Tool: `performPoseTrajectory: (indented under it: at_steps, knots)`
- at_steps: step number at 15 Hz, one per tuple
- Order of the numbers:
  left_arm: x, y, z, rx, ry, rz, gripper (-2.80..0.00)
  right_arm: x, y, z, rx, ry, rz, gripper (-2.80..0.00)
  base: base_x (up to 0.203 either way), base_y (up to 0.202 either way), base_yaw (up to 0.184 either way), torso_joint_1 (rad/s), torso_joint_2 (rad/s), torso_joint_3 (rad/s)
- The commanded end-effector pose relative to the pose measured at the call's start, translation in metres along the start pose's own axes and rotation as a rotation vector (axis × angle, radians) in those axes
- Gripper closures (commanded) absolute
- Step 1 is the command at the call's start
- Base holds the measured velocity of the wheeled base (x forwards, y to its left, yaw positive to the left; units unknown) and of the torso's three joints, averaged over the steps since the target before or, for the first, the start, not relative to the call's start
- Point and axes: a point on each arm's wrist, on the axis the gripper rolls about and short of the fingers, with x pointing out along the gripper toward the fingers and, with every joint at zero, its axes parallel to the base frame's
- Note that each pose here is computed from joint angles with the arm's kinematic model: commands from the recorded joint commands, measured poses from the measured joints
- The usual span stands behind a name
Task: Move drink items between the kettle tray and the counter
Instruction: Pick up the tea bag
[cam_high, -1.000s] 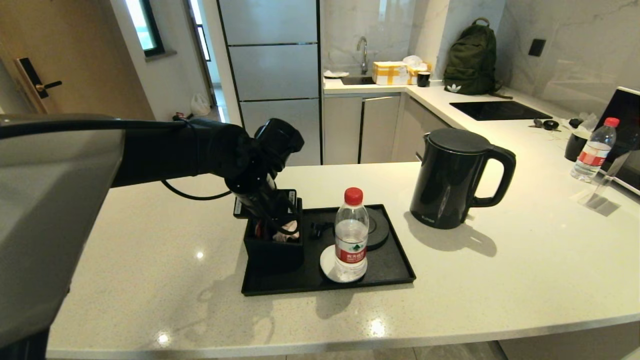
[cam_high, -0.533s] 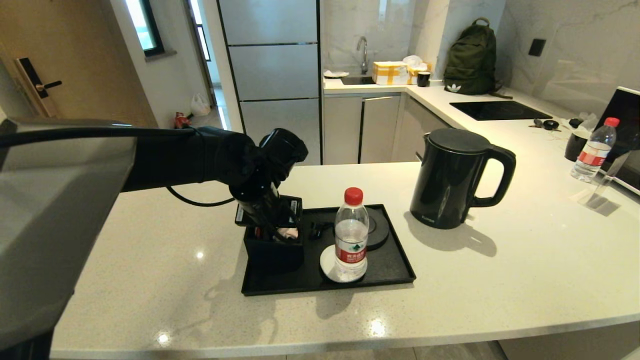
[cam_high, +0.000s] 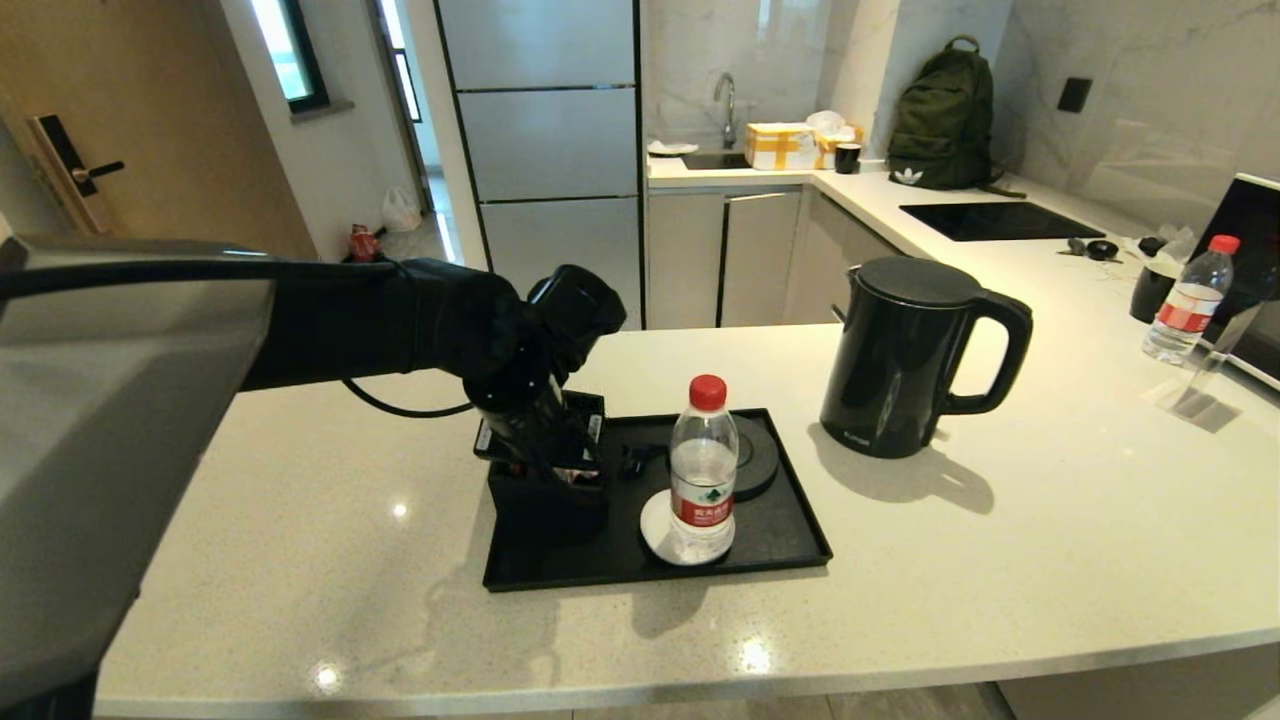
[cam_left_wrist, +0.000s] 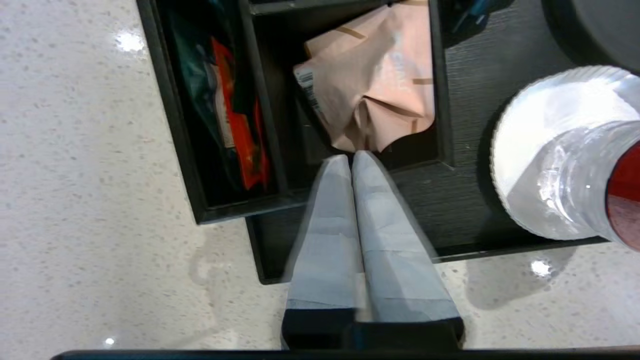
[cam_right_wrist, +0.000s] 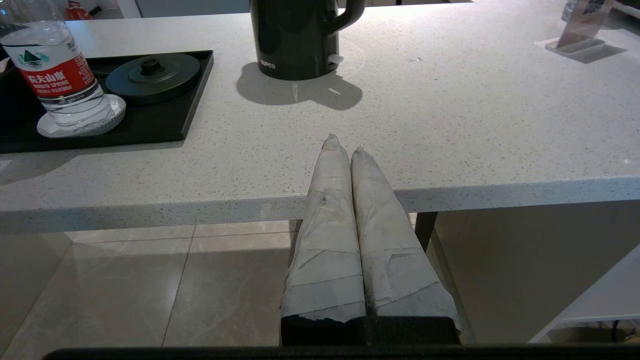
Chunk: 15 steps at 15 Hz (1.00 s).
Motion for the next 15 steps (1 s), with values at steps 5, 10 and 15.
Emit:
performPoseTrajectory:
  at_steps: [5, 10, 15]
  knots:
    - [0.003, -0.013, -0.007, 0.098, 0.012, -0.002, -2.8, 0.0, 0.0, 0.0, -0.001, 0.002, 0.0, 0.0, 0.0, 0.0, 0.0, 0.0, 0.0, 0.0]
    - [0.013, -0.013, -0.007, 0.117, 0.002, 0.075, -2.8, 0.0, 0.0, 0.0, -0.001, 0.002, -0.001, 0.0, 0.0, 0.0, 0.0, 0.0, 0.0, 0.0]
    - [0.019, -0.015, -0.003, 0.121, -0.011, 0.09, -2.8, 0.0, 0.0, 0.0, -0.001, 0.002, 0.0, 0.0, 0.0, 0.0, 0.0, 0.0, 0.0, 0.0]
